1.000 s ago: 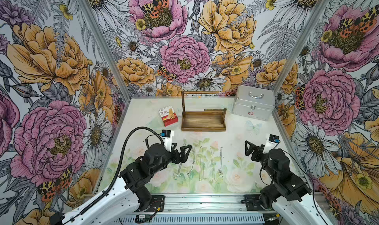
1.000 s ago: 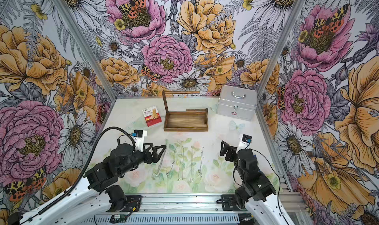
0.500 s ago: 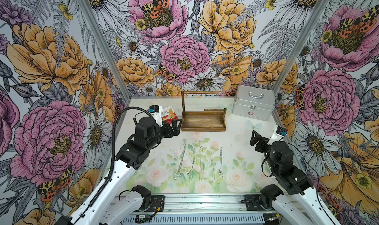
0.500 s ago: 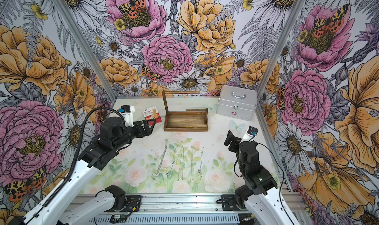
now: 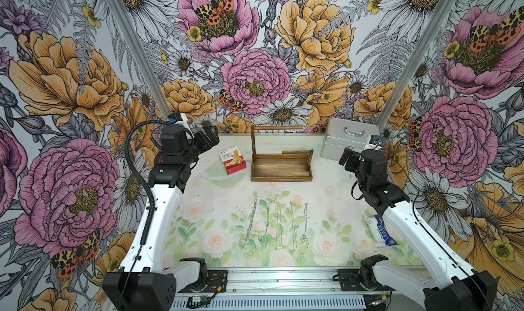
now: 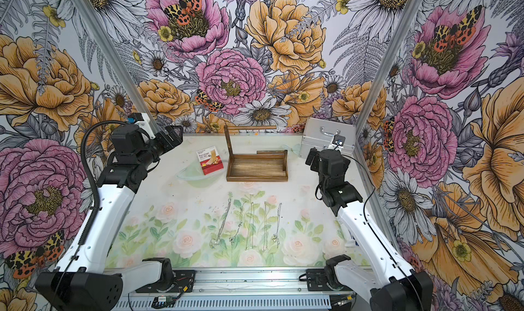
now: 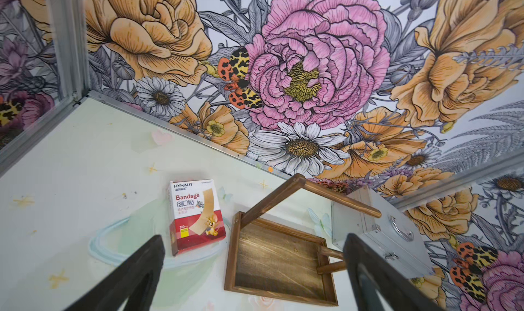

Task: Take the necklace off the jewelry display stand
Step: Reset both arms

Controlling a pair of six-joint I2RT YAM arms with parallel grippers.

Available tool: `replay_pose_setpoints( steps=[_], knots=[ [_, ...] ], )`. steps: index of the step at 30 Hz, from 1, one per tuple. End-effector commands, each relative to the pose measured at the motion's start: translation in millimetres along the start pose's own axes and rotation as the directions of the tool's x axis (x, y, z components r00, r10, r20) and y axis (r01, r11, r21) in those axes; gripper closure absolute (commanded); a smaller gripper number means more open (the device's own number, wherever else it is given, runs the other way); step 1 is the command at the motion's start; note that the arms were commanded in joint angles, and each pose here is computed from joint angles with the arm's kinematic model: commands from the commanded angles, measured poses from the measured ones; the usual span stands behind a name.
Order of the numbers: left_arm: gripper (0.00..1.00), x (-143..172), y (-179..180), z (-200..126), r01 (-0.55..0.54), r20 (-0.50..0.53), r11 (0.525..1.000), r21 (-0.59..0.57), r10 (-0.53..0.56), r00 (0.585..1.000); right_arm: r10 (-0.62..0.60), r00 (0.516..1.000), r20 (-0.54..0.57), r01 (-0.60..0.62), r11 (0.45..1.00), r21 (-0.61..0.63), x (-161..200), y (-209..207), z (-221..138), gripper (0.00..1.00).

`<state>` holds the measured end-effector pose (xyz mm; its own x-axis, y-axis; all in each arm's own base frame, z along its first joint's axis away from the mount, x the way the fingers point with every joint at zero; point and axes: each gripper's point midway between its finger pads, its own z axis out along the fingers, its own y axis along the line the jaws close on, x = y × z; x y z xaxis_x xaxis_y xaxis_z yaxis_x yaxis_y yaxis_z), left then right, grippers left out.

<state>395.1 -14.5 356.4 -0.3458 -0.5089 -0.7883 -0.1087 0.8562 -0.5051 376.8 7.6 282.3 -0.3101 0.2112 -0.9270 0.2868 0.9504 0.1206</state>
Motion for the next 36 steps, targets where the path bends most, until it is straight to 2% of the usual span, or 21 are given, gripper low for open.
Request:
replay_pose_setpoints(
  steps=[1,4,6,8,10,13,17,20,23,31,36],
  knots=[
    [0.01,-8,29,16,-0.032,0.045,0.996,-0.078,0.036,0.998,-0.018,0.999,-0.045,0.019,0.999,0.026,4,-16,28,0.0],
    [0.01,8,68,38,-0.026,0.041,0.99,-0.14,0.032,0.999,-0.014,0.993,-0.116,0.024,0.996,0.091,27,-47,52,0.0],
    [0.01,19,88,47,-0.01,0.085,0.992,-0.129,0.021,0.996,-0.053,0.991,-0.123,0.071,0.987,0.145,39,-65,59,0.0],
    [0.01,27,101,48,-0.023,0.164,0.991,-0.13,0.044,0.985,-0.084,0.992,-0.089,0.097,0.983,0.153,45,-70,60,0.0],
    [0.01,33,120,47,-0.044,0.194,0.98,-0.196,0.083,0.977,-0.152,0.988,-0.017,0.153,0.981,0.119,47,-67,58,0.0],
    [0.01,42,150,51,-0.022,0.167,0.963,-0.267,0.068,0.984,-0.234,0.97,0.071,0.223,0.966,0.132,56,-72,53,0.0],
    [0.01,60,182,57,0.002,0.123,0.943,-0.334,0.042,0.992,-0.246,0.969,-0.003,0.245,0.962,0.123,73,-75,64,0.0],
    [0.01,66,193,60,-0.025,0.099,0.928,-0.372,0.067,0.993,-0.239,0.968,-0.08,0.244,0.967,0.071,89,-70,76,0.0],
    [0.01,71,200,59,-0.052,0.085,0.912,-0.406,0.094,0.992,-0.254,0.961,-0.111,0.259,0.965,0.038,101,-66,82,0.0],
    [0.01,100,194,77,-0.214,-0.023,0.882,-0.42,0.226,0.974,-0.227,0.97,-0.084,0.212,0.965,-0.157,117,-39,86,0.0],
    [0.01,117,192,88,-0.231,-0.031,0.898,-0.375,0.237,0.971,-0.179,0.982,-0.058,0.164,0.966,-0.2,129,-35,95,0.0]
  ],
)
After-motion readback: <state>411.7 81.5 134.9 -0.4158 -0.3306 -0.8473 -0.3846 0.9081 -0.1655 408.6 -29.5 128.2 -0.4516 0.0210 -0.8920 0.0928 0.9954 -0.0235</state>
